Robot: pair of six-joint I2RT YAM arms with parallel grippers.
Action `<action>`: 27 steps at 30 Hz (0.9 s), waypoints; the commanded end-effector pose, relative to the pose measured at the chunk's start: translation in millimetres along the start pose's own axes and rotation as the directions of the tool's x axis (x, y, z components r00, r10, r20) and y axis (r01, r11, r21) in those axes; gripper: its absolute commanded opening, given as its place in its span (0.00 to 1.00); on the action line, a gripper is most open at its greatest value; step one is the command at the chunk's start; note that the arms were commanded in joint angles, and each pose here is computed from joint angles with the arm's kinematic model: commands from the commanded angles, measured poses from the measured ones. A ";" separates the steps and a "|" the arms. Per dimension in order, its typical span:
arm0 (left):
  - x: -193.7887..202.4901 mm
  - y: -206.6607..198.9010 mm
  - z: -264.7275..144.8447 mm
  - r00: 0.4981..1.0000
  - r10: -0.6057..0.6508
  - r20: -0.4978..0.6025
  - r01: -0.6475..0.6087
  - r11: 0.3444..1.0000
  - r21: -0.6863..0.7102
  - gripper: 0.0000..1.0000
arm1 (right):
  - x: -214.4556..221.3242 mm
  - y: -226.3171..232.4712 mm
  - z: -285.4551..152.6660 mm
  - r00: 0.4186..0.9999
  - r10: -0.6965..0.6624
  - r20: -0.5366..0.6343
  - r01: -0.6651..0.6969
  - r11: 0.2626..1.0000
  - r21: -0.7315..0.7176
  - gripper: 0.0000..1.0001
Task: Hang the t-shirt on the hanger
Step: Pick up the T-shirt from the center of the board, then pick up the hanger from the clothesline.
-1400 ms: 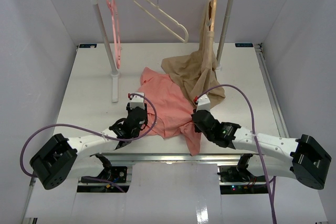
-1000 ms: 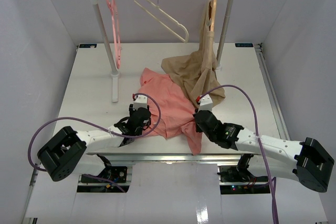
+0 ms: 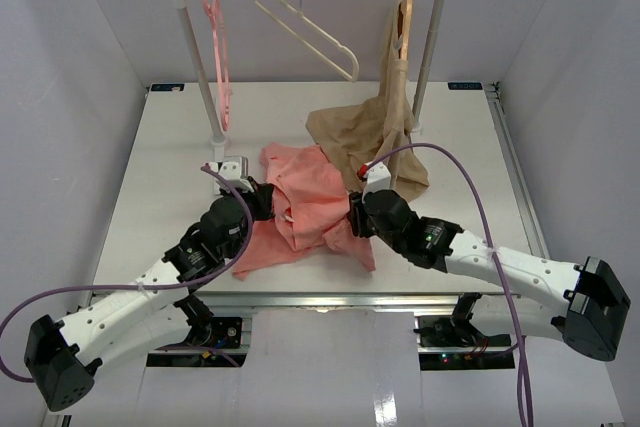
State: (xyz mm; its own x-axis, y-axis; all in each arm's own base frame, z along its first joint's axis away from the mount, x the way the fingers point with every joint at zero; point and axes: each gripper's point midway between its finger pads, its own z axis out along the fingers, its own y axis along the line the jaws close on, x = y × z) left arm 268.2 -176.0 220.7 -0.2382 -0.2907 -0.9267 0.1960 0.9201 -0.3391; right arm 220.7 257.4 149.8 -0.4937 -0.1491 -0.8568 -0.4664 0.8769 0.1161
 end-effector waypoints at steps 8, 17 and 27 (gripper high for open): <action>4.2 -1.9 -7.6 0.998 -0.038 -0.042 0.038 0.999 -0.003 0.00 | -52.8 33.6 -5.3 0.994 -0.055 0.090 0.067 0.988 -0.137 0.58; 29.2 -6.7 -3.3 0.998 0.001 -0.063 0.004 0.997 0.072 0.00 | -192.8 52.8 -25.7 0.934 -0.187 0.305 0.219 0.973 -0.075 0.82; 41.7 -1.7 -6.5 0.998 0.023 -0.063 -0.017 0.995 0.095 0.00 | -321.0 30.2 -25.0 0.824 -0.359 0.439 0.363 0.929 0.077 0.96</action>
State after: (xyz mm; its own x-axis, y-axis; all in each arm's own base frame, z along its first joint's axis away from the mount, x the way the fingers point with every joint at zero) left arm 252.3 -184.3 178.1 -0.3149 -0.2443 -0.9172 0.2616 0.9066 -0.3312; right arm 331.1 319.8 415.8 -0.0388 -0.1227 -0.9917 -0.5508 0.8307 -0.0812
